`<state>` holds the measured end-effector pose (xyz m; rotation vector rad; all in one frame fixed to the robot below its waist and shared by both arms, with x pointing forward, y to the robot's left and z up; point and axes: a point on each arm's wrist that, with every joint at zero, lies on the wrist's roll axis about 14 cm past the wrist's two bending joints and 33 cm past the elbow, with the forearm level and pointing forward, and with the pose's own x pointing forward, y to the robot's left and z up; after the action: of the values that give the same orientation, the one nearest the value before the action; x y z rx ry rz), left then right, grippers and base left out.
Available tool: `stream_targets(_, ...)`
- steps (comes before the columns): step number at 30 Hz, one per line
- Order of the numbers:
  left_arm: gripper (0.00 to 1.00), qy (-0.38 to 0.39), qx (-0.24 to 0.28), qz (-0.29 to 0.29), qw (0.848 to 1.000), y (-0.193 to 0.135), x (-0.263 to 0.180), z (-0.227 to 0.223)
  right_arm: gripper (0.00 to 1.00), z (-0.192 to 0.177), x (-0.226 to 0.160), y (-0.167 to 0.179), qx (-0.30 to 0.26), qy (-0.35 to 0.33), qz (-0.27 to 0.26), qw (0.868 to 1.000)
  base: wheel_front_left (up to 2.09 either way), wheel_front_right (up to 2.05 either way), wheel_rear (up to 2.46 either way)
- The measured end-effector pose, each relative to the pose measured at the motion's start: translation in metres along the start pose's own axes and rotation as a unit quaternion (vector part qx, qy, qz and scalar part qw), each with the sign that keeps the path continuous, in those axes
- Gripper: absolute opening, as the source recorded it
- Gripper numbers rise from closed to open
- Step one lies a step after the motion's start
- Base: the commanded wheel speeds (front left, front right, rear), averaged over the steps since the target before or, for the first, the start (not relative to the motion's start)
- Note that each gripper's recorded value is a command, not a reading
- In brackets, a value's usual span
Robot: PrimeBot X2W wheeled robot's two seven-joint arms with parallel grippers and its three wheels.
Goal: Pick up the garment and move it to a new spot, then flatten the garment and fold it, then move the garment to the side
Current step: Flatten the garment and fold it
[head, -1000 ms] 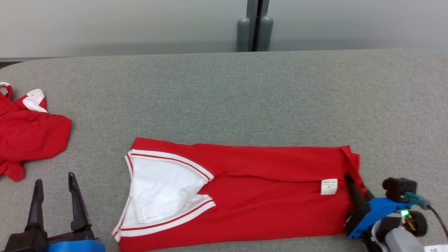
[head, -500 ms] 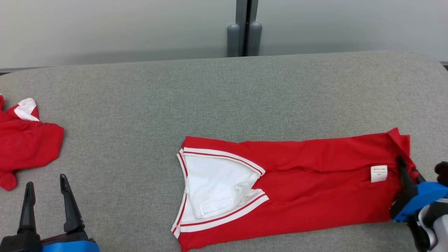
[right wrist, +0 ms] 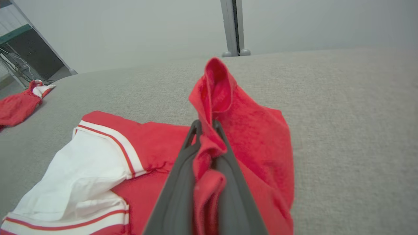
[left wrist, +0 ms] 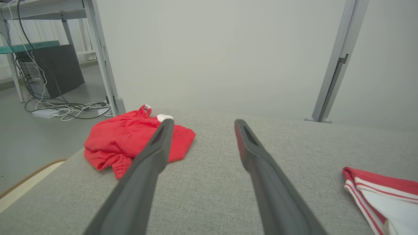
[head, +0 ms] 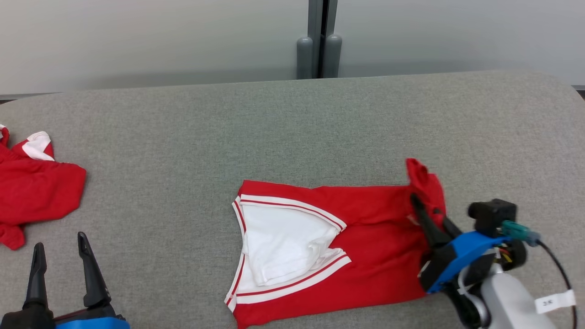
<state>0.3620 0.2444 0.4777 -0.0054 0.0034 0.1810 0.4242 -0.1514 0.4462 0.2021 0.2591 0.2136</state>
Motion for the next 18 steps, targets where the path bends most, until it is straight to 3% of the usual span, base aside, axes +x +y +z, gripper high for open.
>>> stream_targets(8,1.0,0.003,-0.004,0.005,1.0,0.003,-0.002,-0.001,0.0,0.001,0.014,0.084,0.014,0.005,0.099,0.995,0.0,0.0,0.0)
stream_targets(18,1.0,0.001,-0.013,0.007,1.0,0.002,-0.003,0.0,0.0,0.0,0.028,0.168,0.008,0.021,0.215,0.976,0.0,0.0,0.0)
